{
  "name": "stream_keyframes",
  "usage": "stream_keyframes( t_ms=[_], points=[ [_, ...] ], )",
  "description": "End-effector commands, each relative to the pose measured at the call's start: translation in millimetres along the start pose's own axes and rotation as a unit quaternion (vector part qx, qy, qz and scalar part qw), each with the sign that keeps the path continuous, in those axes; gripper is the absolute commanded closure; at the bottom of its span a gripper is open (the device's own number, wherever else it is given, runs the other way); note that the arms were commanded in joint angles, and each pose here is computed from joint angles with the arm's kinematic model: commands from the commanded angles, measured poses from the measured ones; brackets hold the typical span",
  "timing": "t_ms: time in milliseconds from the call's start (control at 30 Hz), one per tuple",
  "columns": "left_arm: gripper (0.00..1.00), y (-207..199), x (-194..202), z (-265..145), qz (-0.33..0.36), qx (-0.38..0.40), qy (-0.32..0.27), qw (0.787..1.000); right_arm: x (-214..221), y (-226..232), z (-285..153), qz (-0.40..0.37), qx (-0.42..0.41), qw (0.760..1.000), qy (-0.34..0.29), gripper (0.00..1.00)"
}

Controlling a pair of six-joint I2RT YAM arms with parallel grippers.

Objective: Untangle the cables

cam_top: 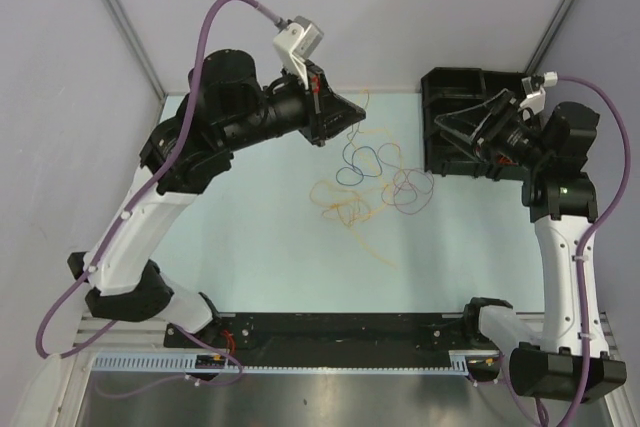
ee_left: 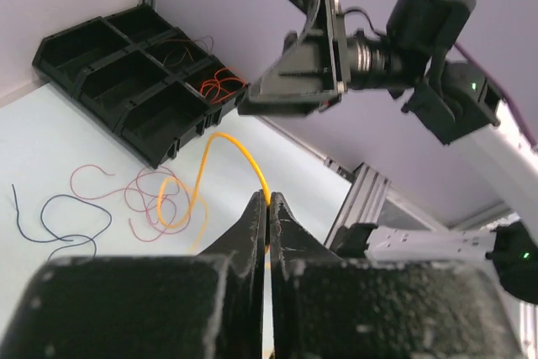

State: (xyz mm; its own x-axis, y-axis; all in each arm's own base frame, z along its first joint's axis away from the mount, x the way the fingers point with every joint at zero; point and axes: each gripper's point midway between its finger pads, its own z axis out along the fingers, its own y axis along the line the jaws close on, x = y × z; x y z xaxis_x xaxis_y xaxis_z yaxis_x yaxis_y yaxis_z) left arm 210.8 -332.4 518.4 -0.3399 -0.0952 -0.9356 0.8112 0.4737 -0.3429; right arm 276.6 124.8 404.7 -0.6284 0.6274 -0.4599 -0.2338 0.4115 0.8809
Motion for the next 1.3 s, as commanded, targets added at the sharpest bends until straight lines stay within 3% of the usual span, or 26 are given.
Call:
stream_keyframes(
  t_ms=[0, 367, 633, 800, 1000, 1267],
  points=[
    [1.00, 1, 15, 21, 0.043, 0.038, 0.012, 0.998, -11, 42, 6, -0.033, -0.091, 0.995, 0.007, 0.41],
    [1.00, -31, 9, 19, 0.046, 0.152, 0.021, 0.987, 22, 38, 36, -0.085, -0.147, 0.979, 0.114, 0.39],
    [1.00, -33, 1, 7, 0.014, 0.199, 0.014, 0.980, 28, 31, 42, -0.122, -0.154, 0.972, 0.127, 0.38],
    [1.00, -31, 0, 4, -0.003, 0.215, 0.010, 0.977, 30, 19, 49, -0.097, -0.132, 0.977, 0.134, 0.36],
    [1.00, -29, 2, 4, -0.012, 0.221, 0.012, 0.975, 41, 36, 48, -0.104, -0.161, 0.970, 0.148, 0.36],
    [1.00, -36, -4, -5, -0.059, 0.269, 0.009, 0.961, 37, 80, 34, -0.161, -0.273, 0.935, 0.160, 0.36]
  ],
)
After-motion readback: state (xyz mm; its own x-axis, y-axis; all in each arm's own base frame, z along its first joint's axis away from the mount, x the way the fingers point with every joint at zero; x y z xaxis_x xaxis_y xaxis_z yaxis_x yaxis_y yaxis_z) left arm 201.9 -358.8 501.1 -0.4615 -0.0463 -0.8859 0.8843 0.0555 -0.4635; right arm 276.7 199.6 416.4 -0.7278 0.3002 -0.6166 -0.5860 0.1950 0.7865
